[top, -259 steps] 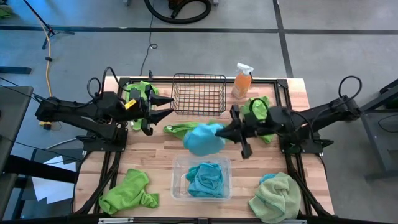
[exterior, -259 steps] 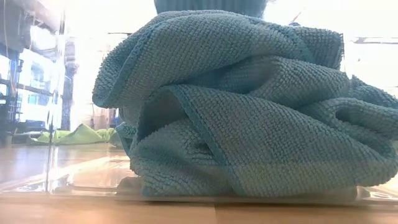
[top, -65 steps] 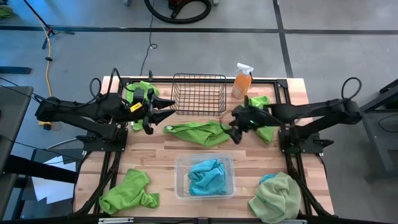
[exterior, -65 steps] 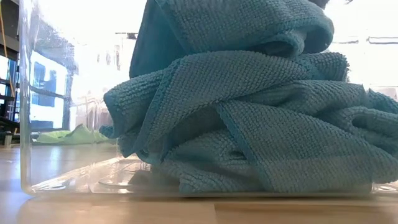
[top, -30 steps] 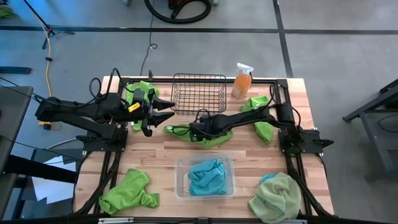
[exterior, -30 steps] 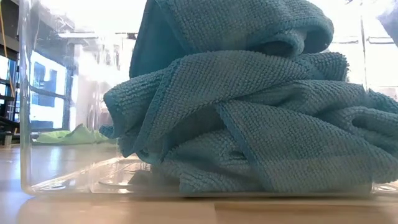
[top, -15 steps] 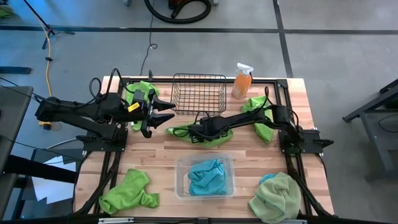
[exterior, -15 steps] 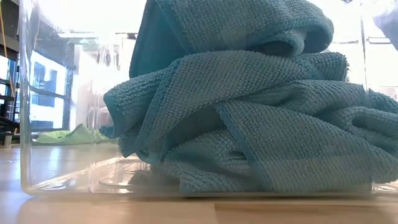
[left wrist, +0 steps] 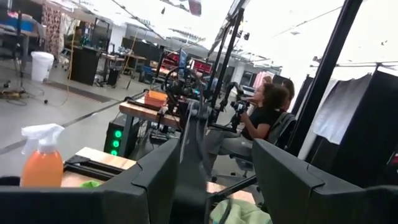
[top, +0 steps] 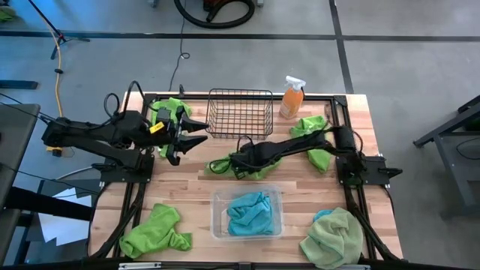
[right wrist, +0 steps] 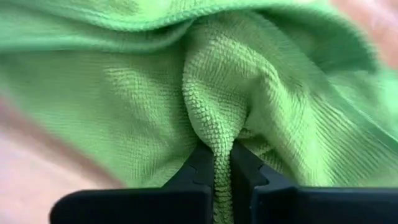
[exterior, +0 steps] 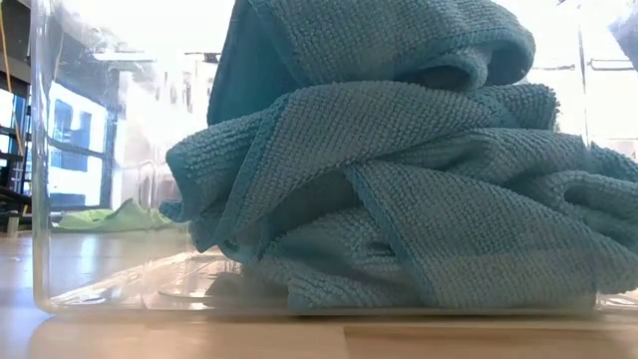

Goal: Sort microfiber towel by color & place in baskets
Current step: Put the middle green towel into the wire basket

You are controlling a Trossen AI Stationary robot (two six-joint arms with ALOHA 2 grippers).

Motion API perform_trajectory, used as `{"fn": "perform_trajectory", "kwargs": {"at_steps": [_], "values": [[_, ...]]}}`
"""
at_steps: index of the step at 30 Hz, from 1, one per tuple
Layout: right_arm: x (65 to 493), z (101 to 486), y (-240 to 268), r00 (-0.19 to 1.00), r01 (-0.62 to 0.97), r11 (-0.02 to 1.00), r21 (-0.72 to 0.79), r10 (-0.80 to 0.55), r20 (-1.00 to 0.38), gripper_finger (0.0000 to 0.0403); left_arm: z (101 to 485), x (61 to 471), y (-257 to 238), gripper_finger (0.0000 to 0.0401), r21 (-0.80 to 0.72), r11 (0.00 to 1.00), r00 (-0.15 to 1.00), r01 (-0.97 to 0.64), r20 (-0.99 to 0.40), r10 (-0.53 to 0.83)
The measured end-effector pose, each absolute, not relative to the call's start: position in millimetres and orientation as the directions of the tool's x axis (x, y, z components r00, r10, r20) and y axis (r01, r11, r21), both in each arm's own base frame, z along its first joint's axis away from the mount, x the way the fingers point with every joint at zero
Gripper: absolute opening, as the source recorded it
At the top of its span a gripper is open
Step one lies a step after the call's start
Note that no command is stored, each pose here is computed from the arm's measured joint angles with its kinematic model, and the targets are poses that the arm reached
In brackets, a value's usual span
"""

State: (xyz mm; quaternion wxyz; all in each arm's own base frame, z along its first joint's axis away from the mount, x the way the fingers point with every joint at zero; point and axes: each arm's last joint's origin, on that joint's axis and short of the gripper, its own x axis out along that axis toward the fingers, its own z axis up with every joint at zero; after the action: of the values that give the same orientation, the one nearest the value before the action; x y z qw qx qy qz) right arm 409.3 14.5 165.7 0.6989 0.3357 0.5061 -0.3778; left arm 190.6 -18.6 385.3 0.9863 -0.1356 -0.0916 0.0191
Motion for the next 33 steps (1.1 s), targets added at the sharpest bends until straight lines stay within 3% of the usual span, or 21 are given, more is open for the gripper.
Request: {"fn": "perform_trajectory", "kwargs": {"at_steps": [11, 22, 27, 33], "values": [[364, 294, 12, 0.485, 0.751, 0.627, 0.209, -0.308, -0.819, 0.0001, 398, 169, -15, 0.0188, -0.159, 0.985, 0.963, -0.065, 0.250, 0.103], [295, 385, 12, 0.699, 0.466, 0.879, 0.100, -0.297, -0.650, 0.0001, 397, 169, -12, 0.0188, -0.136, 0.974, 0.948, -0.181, 0.241, 0.209], [260, 397, 11, 0.733, 0.378, 0.922, 0.083, -0.243, -0.636, 0.0001, 396, 171, -11, 0.0188, -0.143, 0.966, 0.942, -0.214, 0.230, 0.243], [213, 364, 10, 0.842, 0.315, 0.915, 0.253, -0.145, -0.520, 0.0001, 393, 171, -10, 0.0188, -0.144, 0.954, 0.937, -0.261, 0.199, 0.287]]}}
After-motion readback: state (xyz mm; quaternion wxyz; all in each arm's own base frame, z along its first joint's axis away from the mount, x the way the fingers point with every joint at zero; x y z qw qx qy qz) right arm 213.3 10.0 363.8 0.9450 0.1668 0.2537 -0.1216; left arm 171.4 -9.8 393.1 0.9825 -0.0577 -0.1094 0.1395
